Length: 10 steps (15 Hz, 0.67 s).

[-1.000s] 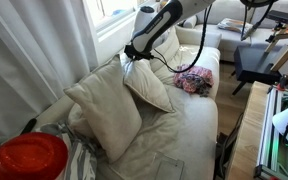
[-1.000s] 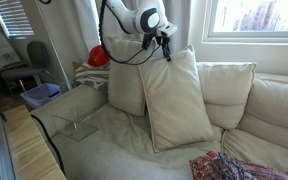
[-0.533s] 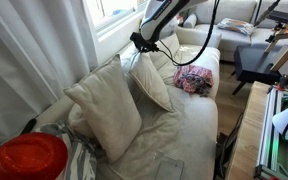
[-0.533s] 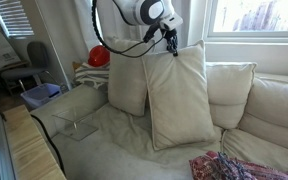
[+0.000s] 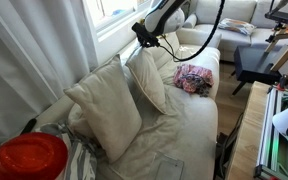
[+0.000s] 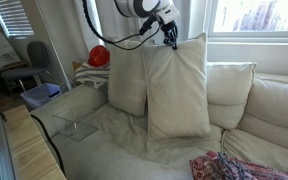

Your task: Move the blanket to the right, pick up the lying pillow on the couch and put it in an upright position

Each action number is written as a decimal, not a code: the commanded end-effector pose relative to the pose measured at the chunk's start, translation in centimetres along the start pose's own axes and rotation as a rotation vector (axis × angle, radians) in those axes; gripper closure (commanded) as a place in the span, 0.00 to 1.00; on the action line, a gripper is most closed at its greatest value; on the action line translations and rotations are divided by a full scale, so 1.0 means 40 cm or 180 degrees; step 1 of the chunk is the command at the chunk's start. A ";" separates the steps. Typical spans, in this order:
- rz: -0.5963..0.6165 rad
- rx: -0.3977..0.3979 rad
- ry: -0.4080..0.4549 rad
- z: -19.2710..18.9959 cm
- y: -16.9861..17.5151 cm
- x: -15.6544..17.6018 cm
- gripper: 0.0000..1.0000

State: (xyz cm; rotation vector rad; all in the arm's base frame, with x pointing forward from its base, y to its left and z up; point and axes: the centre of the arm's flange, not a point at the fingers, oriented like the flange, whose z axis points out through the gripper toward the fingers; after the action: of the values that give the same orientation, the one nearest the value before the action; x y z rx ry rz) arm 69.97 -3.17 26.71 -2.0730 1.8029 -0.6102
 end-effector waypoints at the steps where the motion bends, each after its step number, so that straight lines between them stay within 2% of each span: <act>1: 0.0231 0.0195 0.0009 -0.072 -0.012 -0.010 0.98; 4: 0.0494 0.0191 -0.0008 -0.064 -0.017 0.003 0.98; 10: 0.0902 0.0062 0.0192 0.009 -0.008 0.039 0.98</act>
State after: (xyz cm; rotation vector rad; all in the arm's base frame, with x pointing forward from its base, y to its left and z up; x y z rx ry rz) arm 69.71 -4.53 26.97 -1.8402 1.9985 -0.5888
